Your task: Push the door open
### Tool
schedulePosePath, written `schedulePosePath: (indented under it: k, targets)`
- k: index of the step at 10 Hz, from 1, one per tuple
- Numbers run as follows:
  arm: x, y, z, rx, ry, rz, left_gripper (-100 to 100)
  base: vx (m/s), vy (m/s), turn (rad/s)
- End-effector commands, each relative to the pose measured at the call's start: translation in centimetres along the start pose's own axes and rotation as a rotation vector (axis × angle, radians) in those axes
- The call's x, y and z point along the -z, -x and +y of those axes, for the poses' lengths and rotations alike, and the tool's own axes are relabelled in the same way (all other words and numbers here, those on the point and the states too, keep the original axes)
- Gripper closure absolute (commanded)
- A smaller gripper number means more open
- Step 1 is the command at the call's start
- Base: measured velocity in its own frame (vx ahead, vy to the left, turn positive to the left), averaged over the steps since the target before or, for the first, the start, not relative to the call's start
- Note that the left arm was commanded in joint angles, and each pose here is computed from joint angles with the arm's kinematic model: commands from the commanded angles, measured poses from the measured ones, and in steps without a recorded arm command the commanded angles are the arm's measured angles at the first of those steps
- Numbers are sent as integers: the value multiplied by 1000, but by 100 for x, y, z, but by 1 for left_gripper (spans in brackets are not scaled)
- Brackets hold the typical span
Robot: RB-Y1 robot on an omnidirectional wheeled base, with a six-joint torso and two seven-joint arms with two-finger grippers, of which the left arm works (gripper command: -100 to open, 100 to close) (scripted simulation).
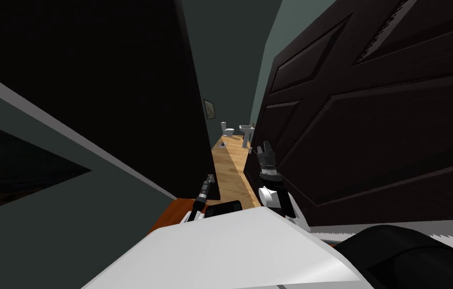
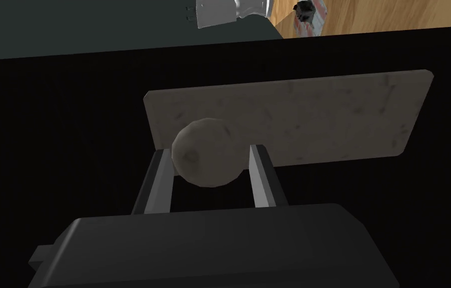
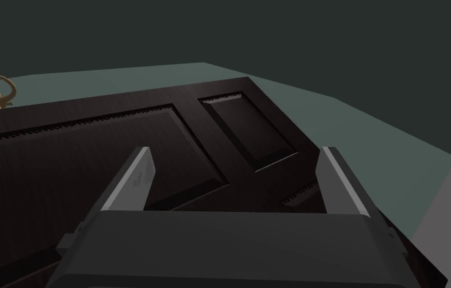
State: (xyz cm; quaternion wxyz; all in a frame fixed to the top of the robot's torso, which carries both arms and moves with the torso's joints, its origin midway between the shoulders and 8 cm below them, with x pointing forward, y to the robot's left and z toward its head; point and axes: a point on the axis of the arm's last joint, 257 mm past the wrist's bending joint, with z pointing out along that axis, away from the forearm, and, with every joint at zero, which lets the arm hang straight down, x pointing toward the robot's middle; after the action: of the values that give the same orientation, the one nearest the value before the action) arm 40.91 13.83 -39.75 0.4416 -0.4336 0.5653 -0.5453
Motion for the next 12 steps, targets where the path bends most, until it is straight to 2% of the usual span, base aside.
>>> schedulePosePath:
  k: [1, 4, 5, 9, 12]
  targets:
    - [6, 239, -14, -13, -5, -38, 100, 150, -92, 63]
    - [-14, 453, -16, -20, -5, -85, 100, 151, -93, 93]
    - [4, 379, -13, -16, -6, -70, -100, -33, -42, 69]
    - [19, 337, -25, -3, -8, -70, -100, -187, -15, 19]
    - [19, 243, -51, 24, -13, -71, -100, -209, -34, 33]
